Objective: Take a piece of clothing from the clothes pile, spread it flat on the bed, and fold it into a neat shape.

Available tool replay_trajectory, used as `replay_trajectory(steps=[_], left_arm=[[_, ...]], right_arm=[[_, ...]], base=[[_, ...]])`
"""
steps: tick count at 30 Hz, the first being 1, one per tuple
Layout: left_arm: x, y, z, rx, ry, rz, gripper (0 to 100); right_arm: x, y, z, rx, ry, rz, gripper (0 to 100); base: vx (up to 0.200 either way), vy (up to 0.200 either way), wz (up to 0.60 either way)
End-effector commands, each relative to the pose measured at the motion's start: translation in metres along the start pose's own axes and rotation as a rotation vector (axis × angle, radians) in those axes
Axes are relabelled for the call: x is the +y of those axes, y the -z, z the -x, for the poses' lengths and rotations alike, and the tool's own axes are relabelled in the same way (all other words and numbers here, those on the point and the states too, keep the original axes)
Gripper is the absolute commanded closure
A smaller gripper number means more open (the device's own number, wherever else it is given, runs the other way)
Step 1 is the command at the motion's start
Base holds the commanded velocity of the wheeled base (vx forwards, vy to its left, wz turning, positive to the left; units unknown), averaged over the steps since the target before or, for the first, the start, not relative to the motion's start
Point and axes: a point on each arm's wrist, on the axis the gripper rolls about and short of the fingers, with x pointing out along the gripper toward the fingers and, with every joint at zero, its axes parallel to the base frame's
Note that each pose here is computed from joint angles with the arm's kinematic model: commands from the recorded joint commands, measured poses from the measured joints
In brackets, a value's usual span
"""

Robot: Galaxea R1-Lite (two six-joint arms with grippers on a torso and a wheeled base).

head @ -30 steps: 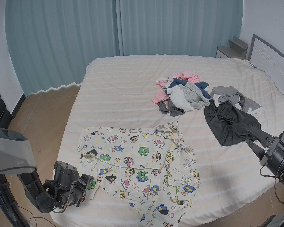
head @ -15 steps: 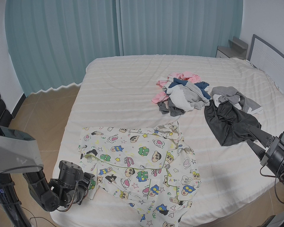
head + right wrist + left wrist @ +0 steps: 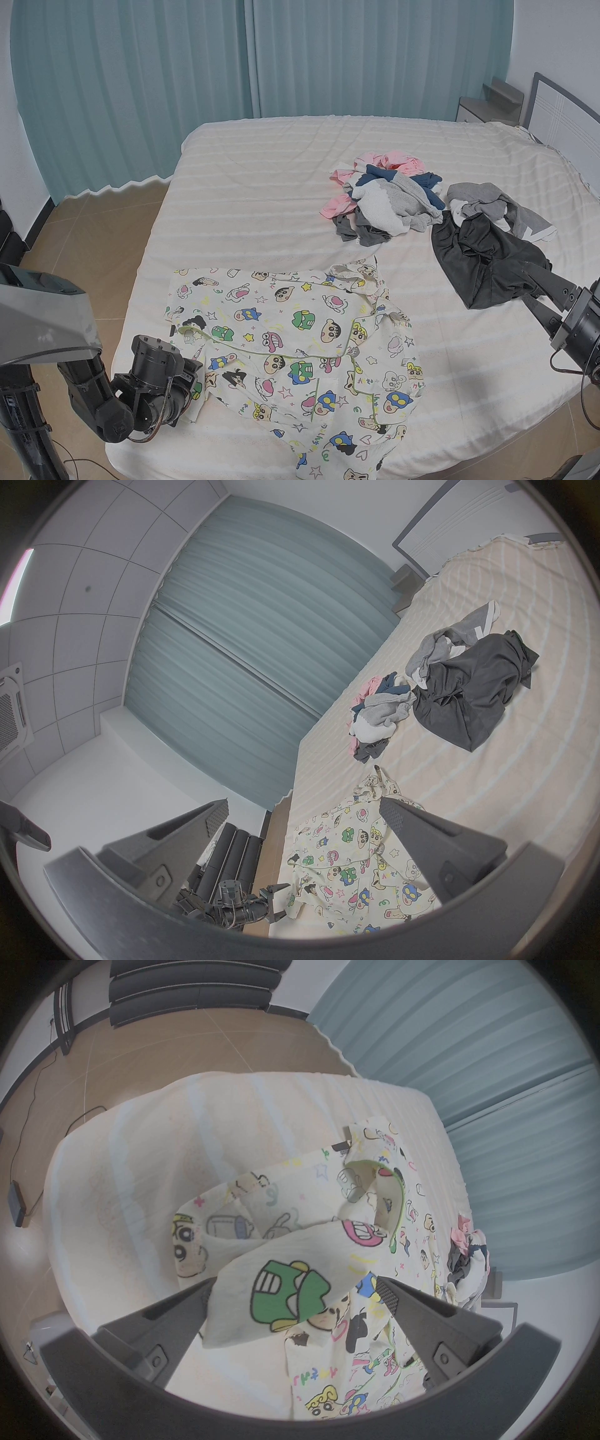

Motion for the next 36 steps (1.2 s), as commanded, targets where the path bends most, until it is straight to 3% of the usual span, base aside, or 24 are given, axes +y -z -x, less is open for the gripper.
replay_trajectory(steps=[1, 10, 16, 25, 36], left_arm=[[0.001, 0.001, -0.004, -0.01, 0.002, -0.001, 100], [0.003, -0.001, -0.003, -0.022, 0.002, 0.011, 100], [0.004, -0.004, 0.002, -0.085, -0.003, 0.007, 100], [-0.016, -0.023, 0.026, -0.19, 0.131, -0.044, 100], [-0.026, -0.051, 0.029, -0.301, 0.19, -0.147, 100]], right_arm=[[0.0, 0.0, 0.0, -0.001, -0.002, 0.0, 0], [0.004, -0.003, 0.002, -0.017, -0.02, 0.003, 0], [0.005, -0.003, 0.002, -0.017, -0.023, 0.004, 0], [0.006, -0.004, 0.004, -0.024, -0.031, 0.006, 0], [0.008, -0.005, 0.006, -0.02, -0.051, 0.008, 0]], base=[[0.0, 0.0, 0.0], [0.0, 0.0, 0.0], [0.0, 0.0, 0.0], [0.0, 0.0, 0.0], [0.0, 0.0, 0.0]])
